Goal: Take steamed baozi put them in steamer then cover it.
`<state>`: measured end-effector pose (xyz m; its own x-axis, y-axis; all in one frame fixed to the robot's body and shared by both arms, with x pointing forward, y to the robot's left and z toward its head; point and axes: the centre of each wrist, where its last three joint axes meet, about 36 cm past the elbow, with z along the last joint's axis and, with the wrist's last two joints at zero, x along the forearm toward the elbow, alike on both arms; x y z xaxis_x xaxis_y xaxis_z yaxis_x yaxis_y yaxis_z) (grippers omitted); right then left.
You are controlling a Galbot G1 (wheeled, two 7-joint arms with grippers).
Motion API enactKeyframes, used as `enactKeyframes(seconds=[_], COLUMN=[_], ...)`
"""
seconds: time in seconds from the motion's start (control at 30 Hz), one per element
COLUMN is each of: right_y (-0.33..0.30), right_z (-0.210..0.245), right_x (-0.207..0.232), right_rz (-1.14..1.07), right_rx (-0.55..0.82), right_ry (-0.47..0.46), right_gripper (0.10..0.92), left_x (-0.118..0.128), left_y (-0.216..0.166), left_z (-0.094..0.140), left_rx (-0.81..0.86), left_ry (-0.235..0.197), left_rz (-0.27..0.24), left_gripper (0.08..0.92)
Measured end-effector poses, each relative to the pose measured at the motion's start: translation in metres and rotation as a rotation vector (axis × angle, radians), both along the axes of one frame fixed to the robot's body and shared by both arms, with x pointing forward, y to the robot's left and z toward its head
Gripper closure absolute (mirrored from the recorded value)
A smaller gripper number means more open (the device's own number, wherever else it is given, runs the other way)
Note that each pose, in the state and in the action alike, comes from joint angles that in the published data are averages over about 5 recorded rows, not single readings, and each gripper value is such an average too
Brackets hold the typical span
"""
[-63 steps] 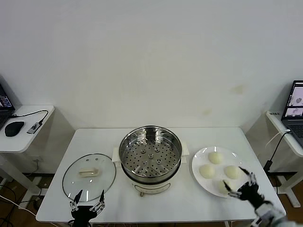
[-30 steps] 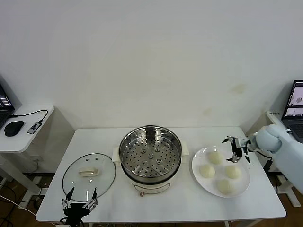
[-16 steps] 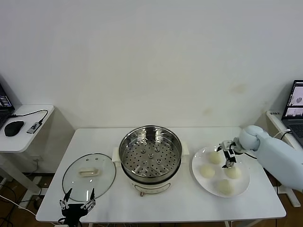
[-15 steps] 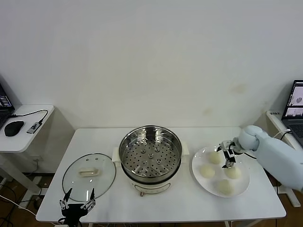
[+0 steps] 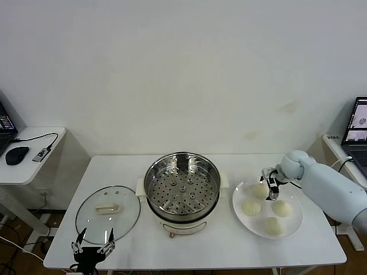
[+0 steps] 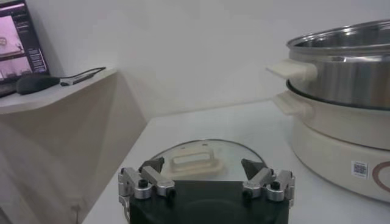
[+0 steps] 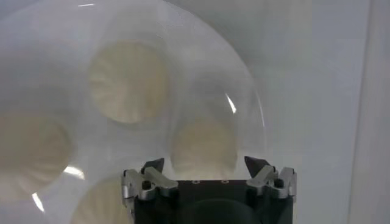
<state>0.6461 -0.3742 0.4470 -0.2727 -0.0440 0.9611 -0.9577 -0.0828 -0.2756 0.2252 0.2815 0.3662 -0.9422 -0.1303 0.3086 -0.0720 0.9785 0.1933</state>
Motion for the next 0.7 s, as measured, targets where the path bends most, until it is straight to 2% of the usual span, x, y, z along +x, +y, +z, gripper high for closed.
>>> enactKeyframes(seconds=[0.27, 0.53, 0.7], right_y=[0.002, 0.0, -0.003], right_z=[0.0, 0.012, 0.04], right_x=[0.0, 0.0, 0.001], right_rz=[0.0, 0.003, 0.002], right_rx=[-0.006, -0.005, 0.016], right_ry=[0.005, 0.002, -0.02], right_gripper=[0.416, 0.437, 0.437], left_x=[-0.001, 0.0, 0.001], left_y=[0.0, 0.0, 0.0], left_z=[0.0, 0.001, 0.004], left_rx=[0.004, 0.008, 0.006], left_ry=[0.001, 0.0, -0.005], left_rz=[-0.002, -0.008, -0.017], left_gripper=[0.177, 0.177, 0.177])
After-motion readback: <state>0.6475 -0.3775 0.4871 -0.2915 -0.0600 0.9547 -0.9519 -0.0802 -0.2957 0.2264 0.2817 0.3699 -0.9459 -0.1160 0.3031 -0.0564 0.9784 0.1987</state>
